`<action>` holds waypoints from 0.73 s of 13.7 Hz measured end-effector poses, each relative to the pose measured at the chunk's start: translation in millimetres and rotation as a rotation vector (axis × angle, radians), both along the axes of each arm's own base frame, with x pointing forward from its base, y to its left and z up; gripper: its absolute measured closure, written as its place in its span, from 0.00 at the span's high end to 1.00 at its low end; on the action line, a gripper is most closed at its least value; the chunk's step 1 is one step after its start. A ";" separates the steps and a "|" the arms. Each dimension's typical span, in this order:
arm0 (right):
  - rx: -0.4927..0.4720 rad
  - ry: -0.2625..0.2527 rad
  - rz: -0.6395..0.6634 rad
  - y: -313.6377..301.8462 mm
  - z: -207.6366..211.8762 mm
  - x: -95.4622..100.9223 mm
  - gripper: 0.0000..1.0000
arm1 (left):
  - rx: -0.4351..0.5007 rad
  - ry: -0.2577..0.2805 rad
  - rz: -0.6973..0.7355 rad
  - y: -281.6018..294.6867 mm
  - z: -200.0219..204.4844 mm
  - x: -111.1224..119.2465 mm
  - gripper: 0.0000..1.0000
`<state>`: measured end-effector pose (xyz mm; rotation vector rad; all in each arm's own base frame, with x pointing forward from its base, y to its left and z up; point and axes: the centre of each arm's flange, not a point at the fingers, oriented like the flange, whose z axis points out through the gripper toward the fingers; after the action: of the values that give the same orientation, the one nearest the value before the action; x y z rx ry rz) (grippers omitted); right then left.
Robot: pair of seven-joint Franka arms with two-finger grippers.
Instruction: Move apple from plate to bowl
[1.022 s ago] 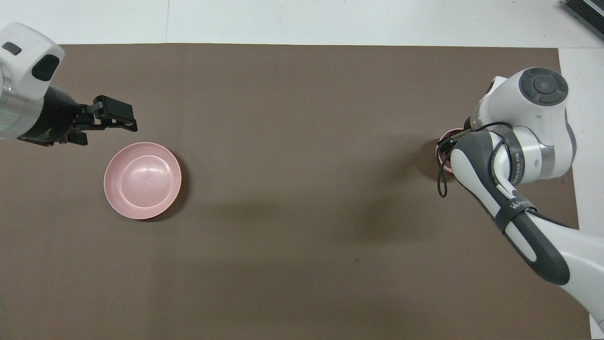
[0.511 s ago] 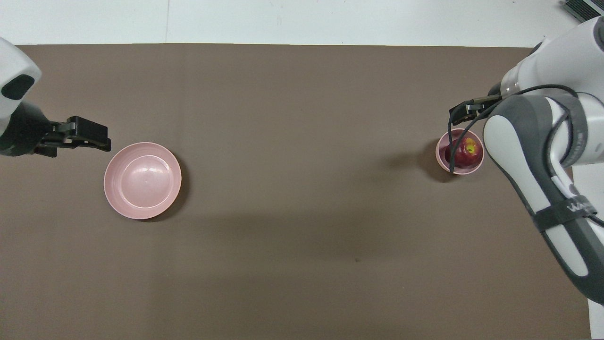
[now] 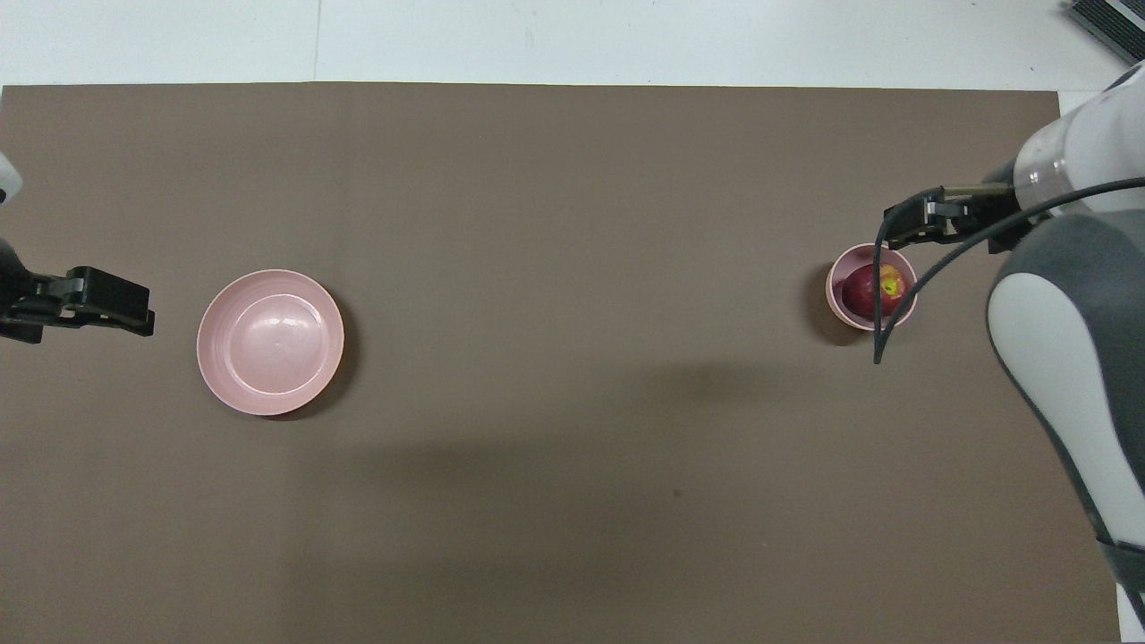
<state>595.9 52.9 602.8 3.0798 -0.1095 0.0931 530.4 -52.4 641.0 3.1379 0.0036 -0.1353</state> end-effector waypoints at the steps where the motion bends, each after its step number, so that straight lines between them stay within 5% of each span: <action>1: -0.002 -0.009 -0.002 -0.4 15.8 -10.5 1.00 | 0.001 0.002 0.001 0.5 2.7 -2.9 1.00; 10: 0.059 -0.005 -0.079 -37.7 19.5 -14.1 1.00 | -0.001 -0.022 0.043 23.3 16.3 -9.7 1.00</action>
<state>581.7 15.2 622.3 3.1289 -0.2389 0.0951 520.7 -29.0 657.3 3.1357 0.0708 -0.1006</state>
